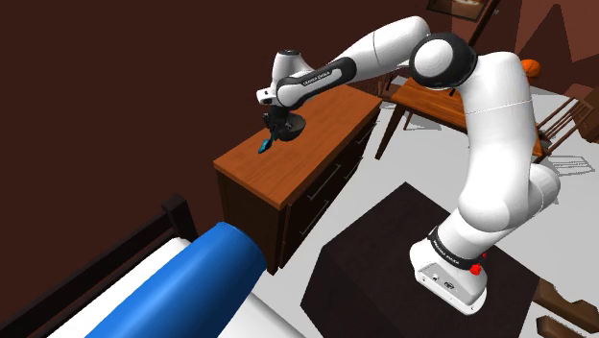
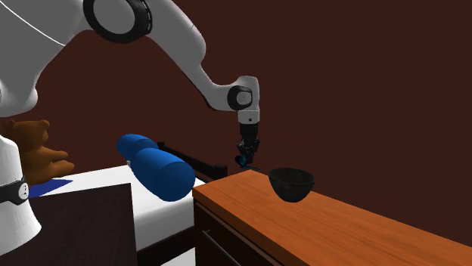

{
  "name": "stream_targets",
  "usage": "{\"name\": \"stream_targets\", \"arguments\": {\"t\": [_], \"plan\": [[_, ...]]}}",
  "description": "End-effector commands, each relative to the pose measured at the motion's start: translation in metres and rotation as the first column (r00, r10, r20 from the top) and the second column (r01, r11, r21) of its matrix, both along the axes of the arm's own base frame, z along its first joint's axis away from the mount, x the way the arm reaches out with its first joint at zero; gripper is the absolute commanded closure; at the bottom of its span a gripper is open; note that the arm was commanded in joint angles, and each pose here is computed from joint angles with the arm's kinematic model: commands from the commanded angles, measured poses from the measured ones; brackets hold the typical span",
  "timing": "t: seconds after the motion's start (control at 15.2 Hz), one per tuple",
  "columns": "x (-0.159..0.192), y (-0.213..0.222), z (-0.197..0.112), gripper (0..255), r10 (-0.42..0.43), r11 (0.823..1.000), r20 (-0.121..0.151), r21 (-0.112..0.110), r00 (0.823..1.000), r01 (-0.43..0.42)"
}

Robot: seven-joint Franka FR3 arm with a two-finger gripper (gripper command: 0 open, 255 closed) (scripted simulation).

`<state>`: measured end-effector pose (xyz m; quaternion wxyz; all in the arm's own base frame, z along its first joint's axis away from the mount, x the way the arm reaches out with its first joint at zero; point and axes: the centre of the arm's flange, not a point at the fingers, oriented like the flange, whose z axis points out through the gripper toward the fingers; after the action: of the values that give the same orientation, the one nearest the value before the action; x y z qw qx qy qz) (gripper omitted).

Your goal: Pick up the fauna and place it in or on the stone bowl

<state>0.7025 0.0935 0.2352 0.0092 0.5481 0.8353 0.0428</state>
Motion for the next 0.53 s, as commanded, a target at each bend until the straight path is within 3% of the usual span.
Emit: {"name": "stream_targets", "arguments": {"t": [0.0, 0.46], "plan": [[-0.001, 0.001, 0.011, 255, 0.0, 1.0, 0.0, 0.0, 1.0, 0.0], [-0.001, 0.001, 0.048, 255, 0.0, 1.0, 0.0, 0.0, 1.0, 0.0]]}}
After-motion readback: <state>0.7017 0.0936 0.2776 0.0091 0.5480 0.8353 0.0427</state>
